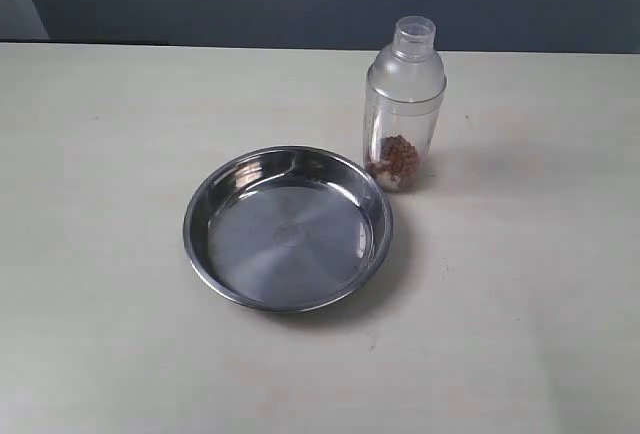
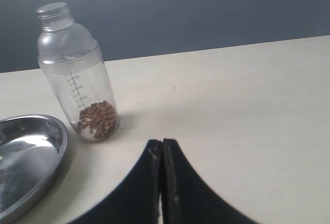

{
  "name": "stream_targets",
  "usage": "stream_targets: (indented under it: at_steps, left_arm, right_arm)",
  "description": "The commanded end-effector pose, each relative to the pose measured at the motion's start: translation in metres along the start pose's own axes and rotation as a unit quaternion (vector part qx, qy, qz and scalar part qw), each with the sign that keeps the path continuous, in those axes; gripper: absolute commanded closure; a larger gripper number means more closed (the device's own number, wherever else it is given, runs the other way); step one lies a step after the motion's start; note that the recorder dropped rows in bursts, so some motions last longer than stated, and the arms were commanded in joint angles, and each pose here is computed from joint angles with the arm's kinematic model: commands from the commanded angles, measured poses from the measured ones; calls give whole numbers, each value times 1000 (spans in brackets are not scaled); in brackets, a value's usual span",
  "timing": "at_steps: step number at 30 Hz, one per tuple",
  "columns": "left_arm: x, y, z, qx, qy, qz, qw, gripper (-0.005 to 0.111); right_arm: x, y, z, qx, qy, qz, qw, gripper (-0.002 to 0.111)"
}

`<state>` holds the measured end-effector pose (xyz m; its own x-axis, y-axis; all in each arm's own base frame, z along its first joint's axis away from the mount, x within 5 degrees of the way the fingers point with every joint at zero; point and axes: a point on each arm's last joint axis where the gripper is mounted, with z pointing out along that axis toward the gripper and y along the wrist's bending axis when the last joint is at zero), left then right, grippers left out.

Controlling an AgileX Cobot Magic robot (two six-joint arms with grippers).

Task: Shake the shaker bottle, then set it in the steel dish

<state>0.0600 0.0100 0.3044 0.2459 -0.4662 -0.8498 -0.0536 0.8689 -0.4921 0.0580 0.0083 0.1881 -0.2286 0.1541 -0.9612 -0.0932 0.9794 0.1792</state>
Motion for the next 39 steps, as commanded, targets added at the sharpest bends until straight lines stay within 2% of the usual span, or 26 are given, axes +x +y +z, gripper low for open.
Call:
stream_targets:
  at_steps: [1, 4, 7, 8, 10, 13, 16, 17, 18, 19, 20, 21, 23, 24, 26, 27, 29, 30, 31, 33, 34, 37, 39]
  left_arm:
    - [-42, -21, 54, -14, 2, 82, 997, 106]
    - [-51, -38, 104, 7, 51, 147, 988, 106]
    - [-42, -65, 139, 76, 61, 214, 972, 106]
    - [-32, -76, 148, 110, 62, 237, 963, 106]
    - [-5, -98, 158, 172, 76, 244, 951, 106]
    - [46, -119, 174, 226, 114, 245, 936, 106]
    - [98, -118, 194, 232, 142, 238, 932, 106]
    - [109, -116, 199, 230, 147, 230, 934, 106]
    - [134, -111, 208, 225, 159, 206, 939, 106]
    - [143, -110, 211, 230, 162, 207, 937, 106]
    - [158, -111, 212, 257, 167, 214, 928, 106]
    - [164, -111, 212, 267, 174, 210, 924, 106]
    - [175, -115, 207, 315, 194, 212, 904, 106]
    - [182, -116, 205, 336, 202, 231, 890, 106]
    - [183, -117, 204, 351, 195, 236, 885, 106]
    - [185, -119, 202, 373, 188, 245, 875, 105]
    - [188, -126, 198, 426, 159, 230, 860, 95]
    - [190, -128, 198, 438, 150, 207, 862, 84]
    - [194, -128, 199, 441, 151, 190, 864, 67]
    - [206, -126, 210, 429, 166, 171, 871, 20]
    - [212, -126, 216, 429, 176, 160, 871, 2]
    - [230, -133, 224, 476, 196, 148, 845, 1]
    - [237, -135, 228, 486, 201, 136, 839, 1]
  right_arm:
    - [-1, 0, 0, -1, -4, -2, 1000, 109]
    - [-1, 0, 0, -1, -4, -2, 1000, 109]
    - [-1, 0, 0, -1, -4, -2, 1000, 109]
    - [-1, 0, 0, -1, -6, -2, 1000, 109]
    - [-1, 0, 0, -1, -6, -2, 1000, 109]
    - [-1, 0, 0, -1, -6, -2, 1000, 109]
    - [-1, 0, 0, -1, -6, -2, 1000, 109]
    - [-1, 0, 0, -1, -6, -2, 1000, 109]
    - [-1, 0, 0, -1, -6, -2, 1000, 109]
    - [-1, 0, 0, -1, -6, -2, 1000, 109]
    - [-1, 0, 0, -1, -6, -2, 1000, 109]
    - [-1, 0, 0, -1, -6, -2, 1000, 109]
    - [-1, 0, 0, -1, -5, -2, 1000, 109]
    - [-1, 0, 0, -1, -5, -2, 1000, 109]
    - [-1, 0, 0, -1, -5, -2, 1000, 109]
    - [-1, 0, 0, -1, -5, -2, 1000, 109]
    - [-1, 0, 0, -1, -5, -2, 1000, 109]
    - [-1, 0, 0, -1, -5, -2, 1000, 109]
    - [-1, 0, 0, -1, -5, -2, 1000, 109]
    - [-1, 0, 0, -1, -5, -2, 1000, 109]
    - [-1, 0, 0, -1, -5, -2, 1000, 109]
    - [-1, 0, 0, -1, -6, -2, 1000, 109]
    - [-1, 0, 0, -1, -6, -2, 1000, 109]
